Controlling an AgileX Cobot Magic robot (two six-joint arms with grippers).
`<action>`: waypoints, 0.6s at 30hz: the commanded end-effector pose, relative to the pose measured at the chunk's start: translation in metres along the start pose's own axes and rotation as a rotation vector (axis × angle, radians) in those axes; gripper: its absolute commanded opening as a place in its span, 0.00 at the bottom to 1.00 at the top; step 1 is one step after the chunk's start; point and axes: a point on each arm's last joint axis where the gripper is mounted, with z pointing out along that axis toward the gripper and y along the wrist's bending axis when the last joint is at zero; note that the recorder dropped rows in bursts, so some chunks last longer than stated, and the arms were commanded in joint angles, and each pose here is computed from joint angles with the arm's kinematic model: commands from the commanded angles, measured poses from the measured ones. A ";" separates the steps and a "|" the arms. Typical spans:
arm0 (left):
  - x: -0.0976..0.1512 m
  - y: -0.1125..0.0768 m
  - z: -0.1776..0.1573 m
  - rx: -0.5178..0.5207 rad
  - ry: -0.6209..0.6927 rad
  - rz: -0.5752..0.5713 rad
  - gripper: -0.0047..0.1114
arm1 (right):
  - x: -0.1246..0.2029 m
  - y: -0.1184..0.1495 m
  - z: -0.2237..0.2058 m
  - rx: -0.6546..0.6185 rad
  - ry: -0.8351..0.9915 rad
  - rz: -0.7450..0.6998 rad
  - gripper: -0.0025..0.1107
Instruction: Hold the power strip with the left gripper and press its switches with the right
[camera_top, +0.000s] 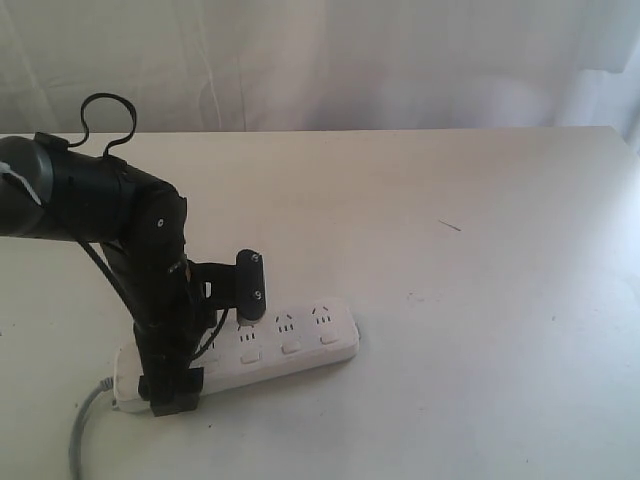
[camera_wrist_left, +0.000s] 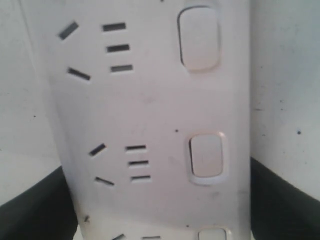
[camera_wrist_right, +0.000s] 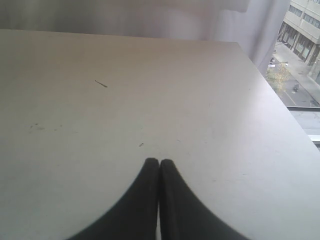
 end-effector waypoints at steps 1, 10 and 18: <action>0.001 -0.004 0.018 0.028 0.019 -0.009 0.04 | 0.000 0.000 0.000 0.006 -0.008 0.001 0.02; -0.001 -0.004 0.018 0.036 -0.006 -0.037 0.04 | 0.000 -0.001 0.000 0.014 -0.011 -0.064 0.02; -0.001 -0.005 0.018 0.041 -0.006 -0.041 0.04 | -0.001 -0.001 0.000 0.011 -0.025 -0.156 0.02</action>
